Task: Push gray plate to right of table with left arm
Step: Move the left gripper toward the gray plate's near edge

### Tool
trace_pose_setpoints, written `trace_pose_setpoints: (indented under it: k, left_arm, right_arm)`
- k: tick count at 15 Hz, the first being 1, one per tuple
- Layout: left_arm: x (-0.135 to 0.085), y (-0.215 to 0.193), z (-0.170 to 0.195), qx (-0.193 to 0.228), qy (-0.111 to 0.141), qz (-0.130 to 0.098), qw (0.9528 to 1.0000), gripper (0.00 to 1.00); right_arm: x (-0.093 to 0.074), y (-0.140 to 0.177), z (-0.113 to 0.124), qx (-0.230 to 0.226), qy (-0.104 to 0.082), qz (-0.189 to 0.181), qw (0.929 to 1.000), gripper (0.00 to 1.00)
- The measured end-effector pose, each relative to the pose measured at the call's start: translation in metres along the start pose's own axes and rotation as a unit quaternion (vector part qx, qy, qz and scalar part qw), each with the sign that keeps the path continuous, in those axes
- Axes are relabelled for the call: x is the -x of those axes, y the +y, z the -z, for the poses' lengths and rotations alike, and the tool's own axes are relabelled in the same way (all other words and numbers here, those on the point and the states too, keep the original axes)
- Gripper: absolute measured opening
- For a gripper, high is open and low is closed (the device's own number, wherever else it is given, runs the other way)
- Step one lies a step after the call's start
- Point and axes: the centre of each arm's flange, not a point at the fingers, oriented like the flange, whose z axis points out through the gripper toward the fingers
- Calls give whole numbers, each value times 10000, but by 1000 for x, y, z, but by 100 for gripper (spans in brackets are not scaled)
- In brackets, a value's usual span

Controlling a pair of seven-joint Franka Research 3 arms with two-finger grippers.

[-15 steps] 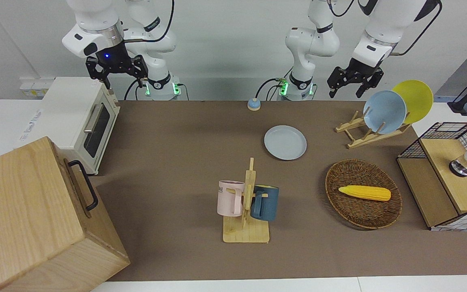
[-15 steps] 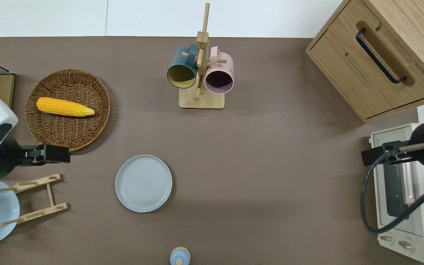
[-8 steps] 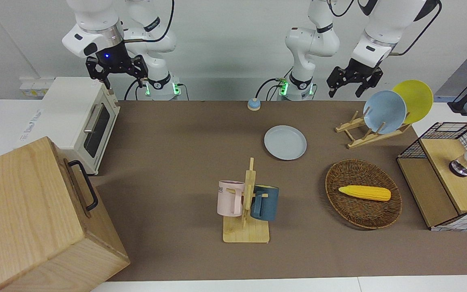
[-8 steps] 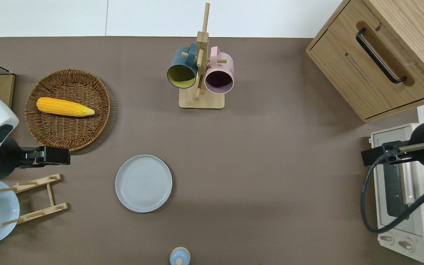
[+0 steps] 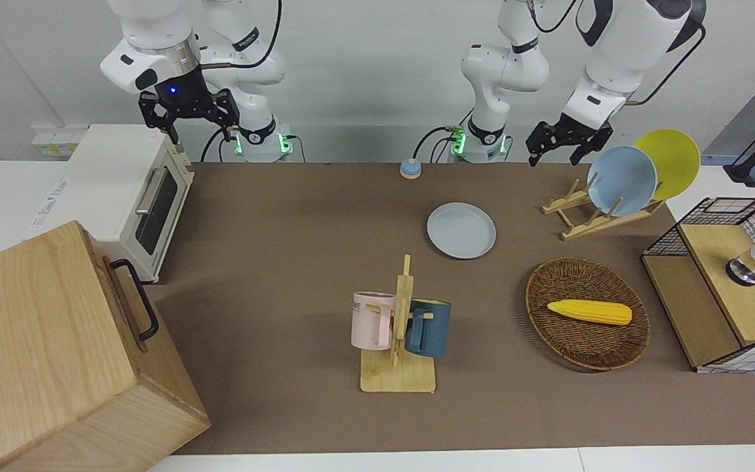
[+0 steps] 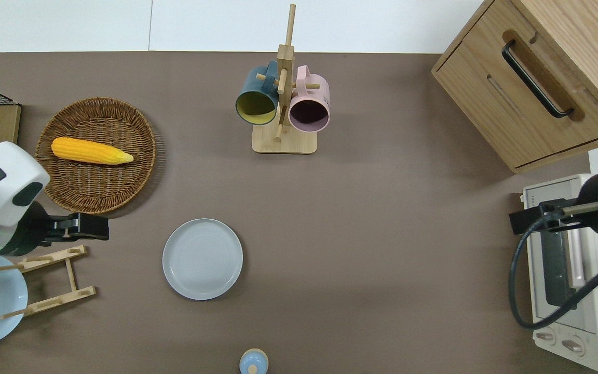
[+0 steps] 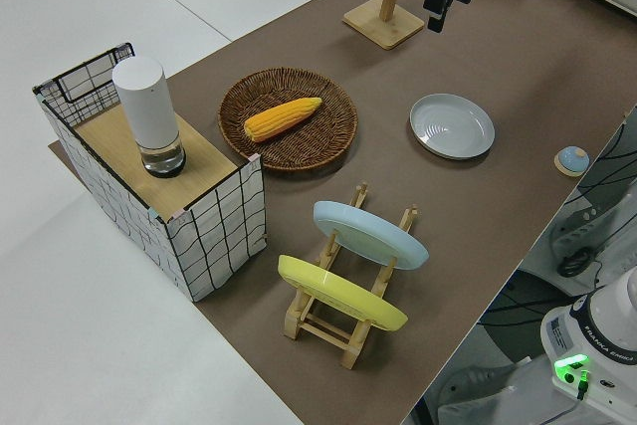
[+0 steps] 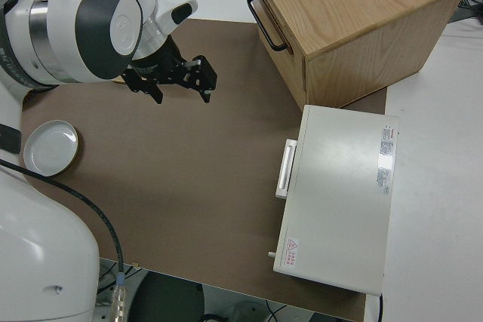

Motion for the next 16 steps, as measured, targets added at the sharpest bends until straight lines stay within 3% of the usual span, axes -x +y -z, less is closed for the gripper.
trace_pose_setpoints:
  k: [4, 9, 13, 16]
  left_arm:
    - [-1, -2, -72, -67, -278, 159, 9995, 100]
    - [16, -5, -143, -138, -645, 171, 9977, 99]
    - [34, -2, -201, -173, -680, 171, 9974, 99]
    - [43, -3, -236, -137, -503, 242, 9983, 99]
  right_arm:
    - [0, 0, 0, 0, 0, 0, 10000, 100]
    - [0, 0, 0, 0, 0, 0, 10000, 100]
    - [0, 0, 0, 0, 0, 0, 10000, 100]
    - [0, 0, 0, 0, 0, 0, 10000, 100]
